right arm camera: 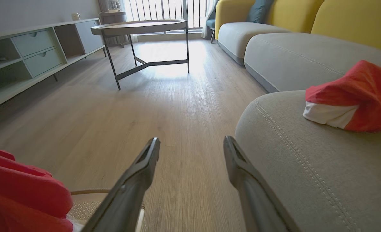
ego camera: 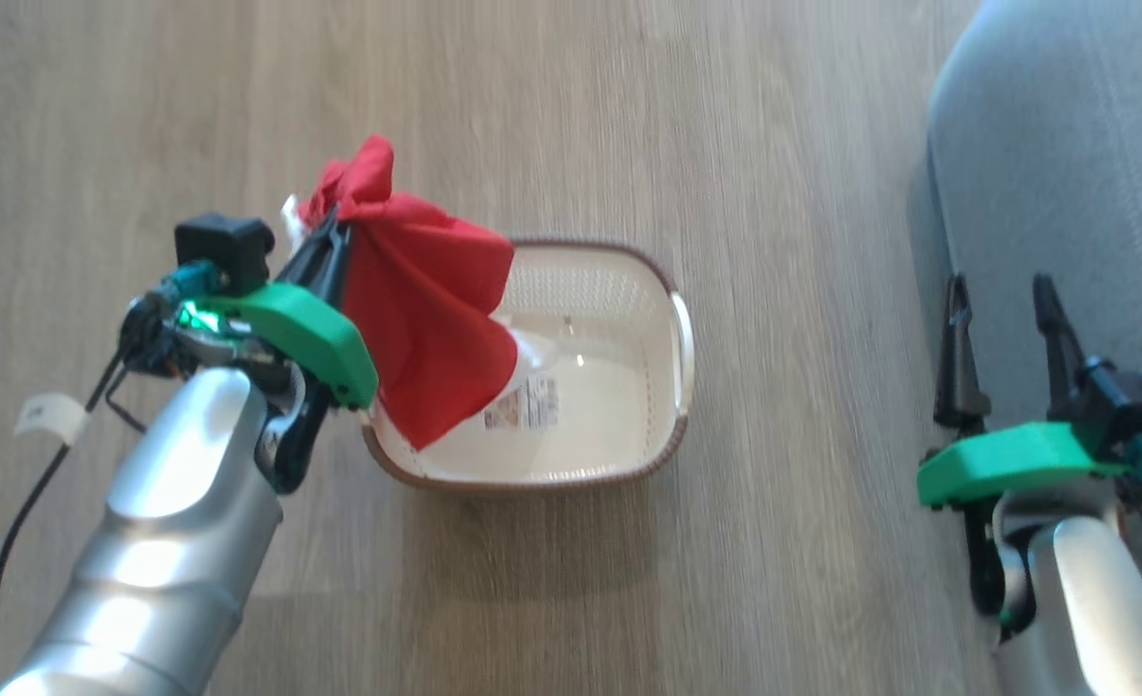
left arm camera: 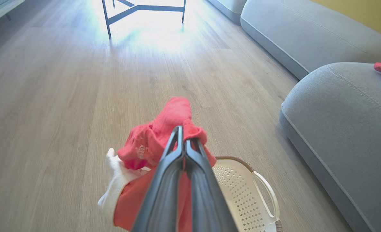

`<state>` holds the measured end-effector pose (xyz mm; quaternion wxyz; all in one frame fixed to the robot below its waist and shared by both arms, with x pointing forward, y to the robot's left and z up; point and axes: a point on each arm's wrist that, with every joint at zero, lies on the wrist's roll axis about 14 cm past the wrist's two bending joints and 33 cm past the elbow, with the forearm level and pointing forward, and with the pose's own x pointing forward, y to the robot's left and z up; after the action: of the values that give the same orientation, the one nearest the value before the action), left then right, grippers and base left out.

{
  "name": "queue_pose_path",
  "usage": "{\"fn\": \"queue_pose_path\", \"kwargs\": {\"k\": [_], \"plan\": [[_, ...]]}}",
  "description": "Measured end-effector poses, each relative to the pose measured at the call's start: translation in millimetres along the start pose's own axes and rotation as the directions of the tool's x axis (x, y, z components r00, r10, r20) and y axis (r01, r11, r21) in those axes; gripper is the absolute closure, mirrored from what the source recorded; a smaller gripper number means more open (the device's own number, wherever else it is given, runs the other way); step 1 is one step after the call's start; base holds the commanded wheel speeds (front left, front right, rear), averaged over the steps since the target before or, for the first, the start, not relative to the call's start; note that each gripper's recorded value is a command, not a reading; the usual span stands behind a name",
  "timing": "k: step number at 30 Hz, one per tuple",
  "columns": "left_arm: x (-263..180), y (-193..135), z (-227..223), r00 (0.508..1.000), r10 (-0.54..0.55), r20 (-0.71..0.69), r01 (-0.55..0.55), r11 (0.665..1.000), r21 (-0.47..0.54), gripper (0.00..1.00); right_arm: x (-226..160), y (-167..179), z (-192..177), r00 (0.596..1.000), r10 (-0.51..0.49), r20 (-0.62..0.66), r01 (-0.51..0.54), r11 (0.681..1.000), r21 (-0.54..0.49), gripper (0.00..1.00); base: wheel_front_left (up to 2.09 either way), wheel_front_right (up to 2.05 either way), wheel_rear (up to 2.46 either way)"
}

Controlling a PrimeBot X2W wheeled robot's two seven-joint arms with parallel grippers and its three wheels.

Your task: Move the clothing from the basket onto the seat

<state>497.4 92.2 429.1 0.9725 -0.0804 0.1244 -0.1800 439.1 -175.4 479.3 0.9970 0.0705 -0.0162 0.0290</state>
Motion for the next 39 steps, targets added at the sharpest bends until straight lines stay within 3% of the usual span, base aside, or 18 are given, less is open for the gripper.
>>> {"fn": "queue_pose_path", "kwargs": {"k": [18, 39], "plan": [[-76, -3, 51, 0.989, 0.069, 0.132, -0.074, 0.997, 0.034, 1.00, -49, 22, 24, 0.998, 0.063, 0.032, -0.063, 0.998, -0.009, 0.00, 0.00, 0.00, 0.00], [-90, -10, 70, 0.984, 0.062, 0.166, -0.072, 0.996, 0.056, 1.00, -51, 41, 25, 0.992, 0.123, 0.034, -0.122, 0.992, -0.008, 0.00, 0.00, 0.00, 0.00]]}}
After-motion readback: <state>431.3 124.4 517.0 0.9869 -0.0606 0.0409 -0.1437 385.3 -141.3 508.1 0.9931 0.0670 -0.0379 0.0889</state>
